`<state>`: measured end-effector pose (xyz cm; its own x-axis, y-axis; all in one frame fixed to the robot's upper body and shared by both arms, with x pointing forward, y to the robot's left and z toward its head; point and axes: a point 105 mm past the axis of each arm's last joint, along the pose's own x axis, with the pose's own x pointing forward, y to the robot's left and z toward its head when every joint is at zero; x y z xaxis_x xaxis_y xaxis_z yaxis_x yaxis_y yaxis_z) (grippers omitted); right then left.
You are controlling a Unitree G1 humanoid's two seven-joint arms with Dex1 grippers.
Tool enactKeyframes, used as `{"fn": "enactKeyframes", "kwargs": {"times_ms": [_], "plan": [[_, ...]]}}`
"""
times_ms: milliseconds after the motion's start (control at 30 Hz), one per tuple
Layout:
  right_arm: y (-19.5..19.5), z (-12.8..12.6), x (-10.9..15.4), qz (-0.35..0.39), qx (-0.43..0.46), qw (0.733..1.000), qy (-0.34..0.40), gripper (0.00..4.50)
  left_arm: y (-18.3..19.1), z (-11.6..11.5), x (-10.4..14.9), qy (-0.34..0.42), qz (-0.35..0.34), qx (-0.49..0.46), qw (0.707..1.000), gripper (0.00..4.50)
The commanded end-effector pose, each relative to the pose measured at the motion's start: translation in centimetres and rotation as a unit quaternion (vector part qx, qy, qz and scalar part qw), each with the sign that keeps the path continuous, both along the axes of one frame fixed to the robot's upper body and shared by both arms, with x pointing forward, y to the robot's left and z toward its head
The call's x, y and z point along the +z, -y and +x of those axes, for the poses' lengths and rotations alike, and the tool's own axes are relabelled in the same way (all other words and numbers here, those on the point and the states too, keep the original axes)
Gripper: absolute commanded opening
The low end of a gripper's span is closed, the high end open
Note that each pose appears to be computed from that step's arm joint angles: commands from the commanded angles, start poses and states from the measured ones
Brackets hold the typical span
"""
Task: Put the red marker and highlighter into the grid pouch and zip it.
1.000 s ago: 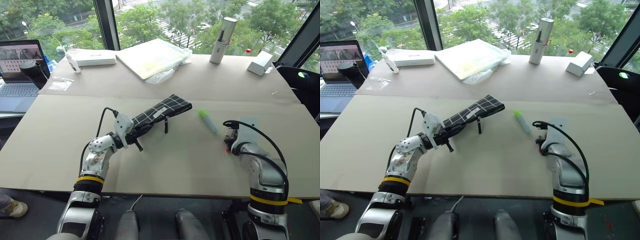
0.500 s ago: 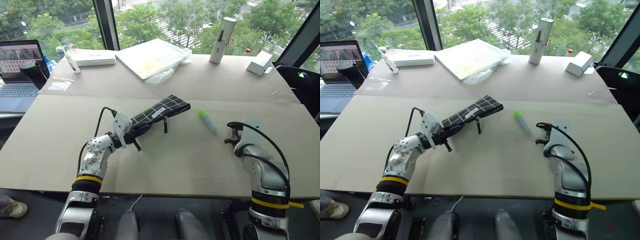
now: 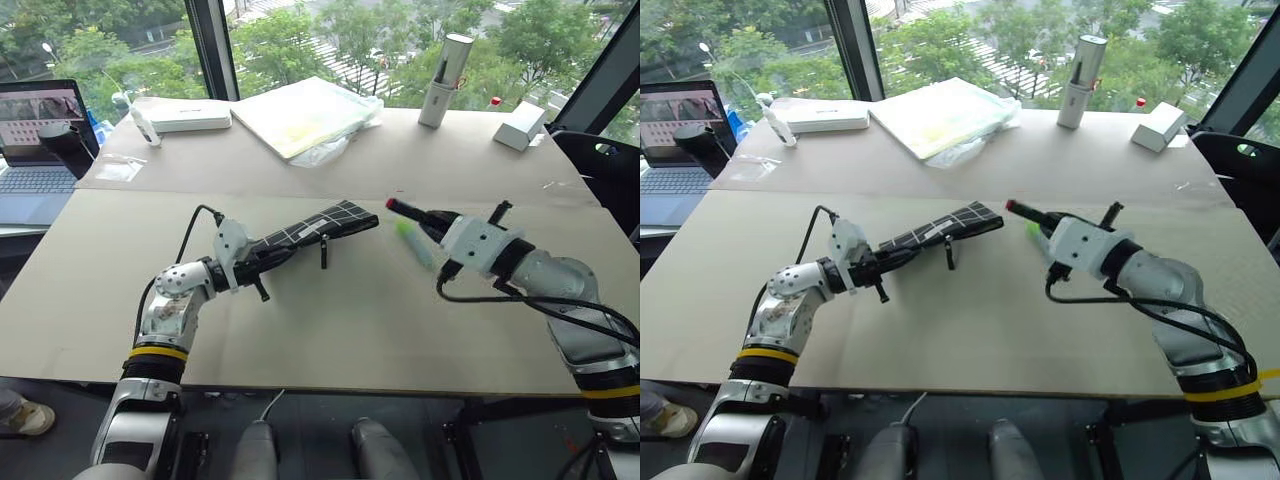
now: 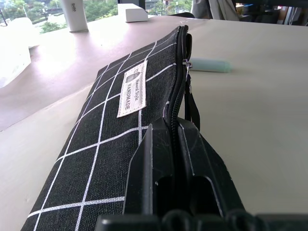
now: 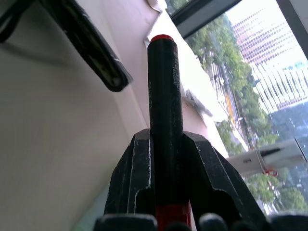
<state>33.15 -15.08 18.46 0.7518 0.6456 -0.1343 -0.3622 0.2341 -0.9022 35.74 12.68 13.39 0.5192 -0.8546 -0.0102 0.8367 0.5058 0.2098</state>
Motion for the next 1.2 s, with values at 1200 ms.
{"fn": "enactKeyframes", "kwargs": {"times_ms": [1200], "plan": [[-4.8, 2.7, -0.7, -0.15, 0.072, 0.981, 0.098, 0.5, 2.2, -0.3, 1.2, 0.023, -0.008, -0.038, 0.999, 0.0]]}}
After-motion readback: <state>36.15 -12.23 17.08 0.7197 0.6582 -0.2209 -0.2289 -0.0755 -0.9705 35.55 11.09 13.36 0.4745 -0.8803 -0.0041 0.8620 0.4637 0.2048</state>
